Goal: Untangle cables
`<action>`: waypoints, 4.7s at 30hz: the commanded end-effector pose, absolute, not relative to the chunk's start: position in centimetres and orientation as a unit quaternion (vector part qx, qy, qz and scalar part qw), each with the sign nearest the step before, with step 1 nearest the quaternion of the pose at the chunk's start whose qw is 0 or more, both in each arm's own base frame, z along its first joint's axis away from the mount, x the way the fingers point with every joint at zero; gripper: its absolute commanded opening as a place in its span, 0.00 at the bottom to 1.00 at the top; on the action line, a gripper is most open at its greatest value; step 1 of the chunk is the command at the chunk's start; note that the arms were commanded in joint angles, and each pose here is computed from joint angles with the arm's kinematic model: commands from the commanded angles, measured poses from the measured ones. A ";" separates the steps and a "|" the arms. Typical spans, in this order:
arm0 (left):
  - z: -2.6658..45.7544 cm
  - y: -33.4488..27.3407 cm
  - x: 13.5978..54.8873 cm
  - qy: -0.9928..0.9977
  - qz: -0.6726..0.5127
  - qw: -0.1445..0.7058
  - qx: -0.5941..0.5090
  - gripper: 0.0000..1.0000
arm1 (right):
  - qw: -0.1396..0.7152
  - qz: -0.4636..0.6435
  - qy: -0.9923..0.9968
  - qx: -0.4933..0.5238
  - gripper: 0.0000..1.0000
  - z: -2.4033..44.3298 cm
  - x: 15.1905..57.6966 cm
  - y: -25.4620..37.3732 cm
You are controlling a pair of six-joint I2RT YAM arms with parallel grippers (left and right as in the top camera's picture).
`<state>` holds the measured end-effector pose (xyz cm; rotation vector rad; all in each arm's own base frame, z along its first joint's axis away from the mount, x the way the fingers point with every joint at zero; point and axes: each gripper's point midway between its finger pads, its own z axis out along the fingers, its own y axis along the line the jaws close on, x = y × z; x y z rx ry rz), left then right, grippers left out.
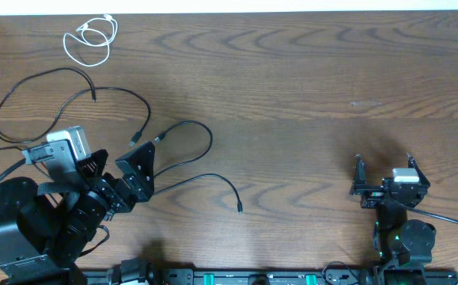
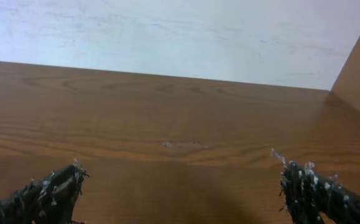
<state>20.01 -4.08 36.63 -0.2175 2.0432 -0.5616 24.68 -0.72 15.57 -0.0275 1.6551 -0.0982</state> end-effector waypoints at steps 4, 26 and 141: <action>36.9 -4.0 20.0 0.839 -0.223 0.490 -0.083 0.98 | 0.675 -0.034 0.737 -0.008 0.99 15.4 24.7 -0.6; 36.9 -4.0 20.0 0.839 -0.223 0.490 -0.083 0.98 | 0.677 -0.021 0.736 0.003 0.99 15.5 24.7 -0.5; 18.4 -1.1 24.6 0.693 -0.065 0.717 -0.035 0.98 | 0.677 -0.021 0.736 0.003 0.99 15.5 24.7 -0.5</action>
